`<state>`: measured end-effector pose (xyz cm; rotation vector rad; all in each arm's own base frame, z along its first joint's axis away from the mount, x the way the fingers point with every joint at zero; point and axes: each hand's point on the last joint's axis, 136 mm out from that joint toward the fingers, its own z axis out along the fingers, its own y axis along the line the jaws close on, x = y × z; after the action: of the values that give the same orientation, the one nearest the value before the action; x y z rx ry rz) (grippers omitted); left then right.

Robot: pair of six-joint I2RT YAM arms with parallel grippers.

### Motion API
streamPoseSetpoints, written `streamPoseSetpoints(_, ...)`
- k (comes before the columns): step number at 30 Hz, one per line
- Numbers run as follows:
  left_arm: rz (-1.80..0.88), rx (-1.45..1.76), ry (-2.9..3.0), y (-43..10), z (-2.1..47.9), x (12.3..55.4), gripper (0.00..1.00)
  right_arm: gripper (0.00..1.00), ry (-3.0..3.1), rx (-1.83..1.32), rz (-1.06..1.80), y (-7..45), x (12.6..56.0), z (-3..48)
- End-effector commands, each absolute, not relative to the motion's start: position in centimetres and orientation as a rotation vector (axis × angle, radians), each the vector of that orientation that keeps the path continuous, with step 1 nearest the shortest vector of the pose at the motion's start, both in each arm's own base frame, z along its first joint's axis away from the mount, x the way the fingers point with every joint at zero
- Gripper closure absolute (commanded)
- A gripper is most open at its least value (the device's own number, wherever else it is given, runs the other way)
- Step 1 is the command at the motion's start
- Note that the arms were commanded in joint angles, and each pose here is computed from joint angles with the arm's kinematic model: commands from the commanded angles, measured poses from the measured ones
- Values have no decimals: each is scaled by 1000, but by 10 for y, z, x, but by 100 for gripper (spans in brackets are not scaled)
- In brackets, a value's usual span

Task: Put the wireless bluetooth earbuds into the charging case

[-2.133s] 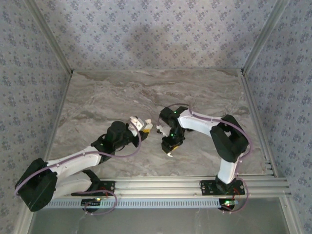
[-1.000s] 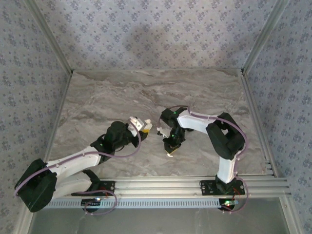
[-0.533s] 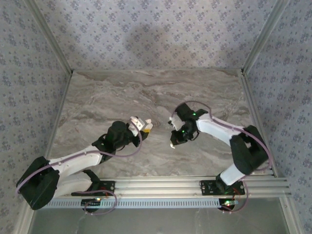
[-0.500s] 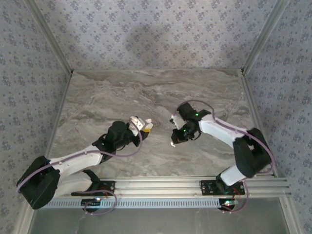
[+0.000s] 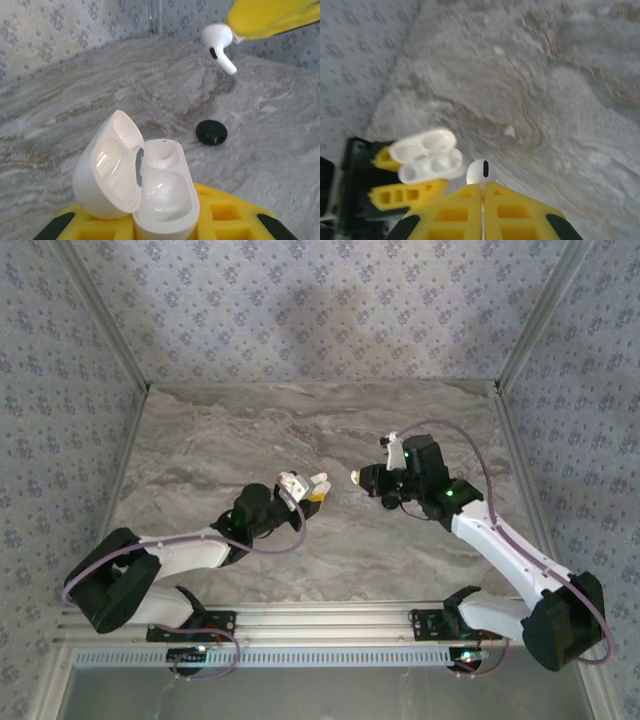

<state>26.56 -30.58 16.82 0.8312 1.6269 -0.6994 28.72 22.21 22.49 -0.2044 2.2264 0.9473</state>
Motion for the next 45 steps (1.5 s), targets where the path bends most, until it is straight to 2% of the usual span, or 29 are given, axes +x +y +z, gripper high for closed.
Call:
streamPoseSetpoints(1,-790,780,1458,-322,216,268,89,92,2071,-128,1004,222,298,255)
streamPoseSetpoints(18,-882,747,1342,-336,245,266,89,91,1920,-193,1174,261,299,279)
streamPoseSetpoints(45,-883,675,1303,-331,264,271,89,91,1915,-199,1151,252,287,272)
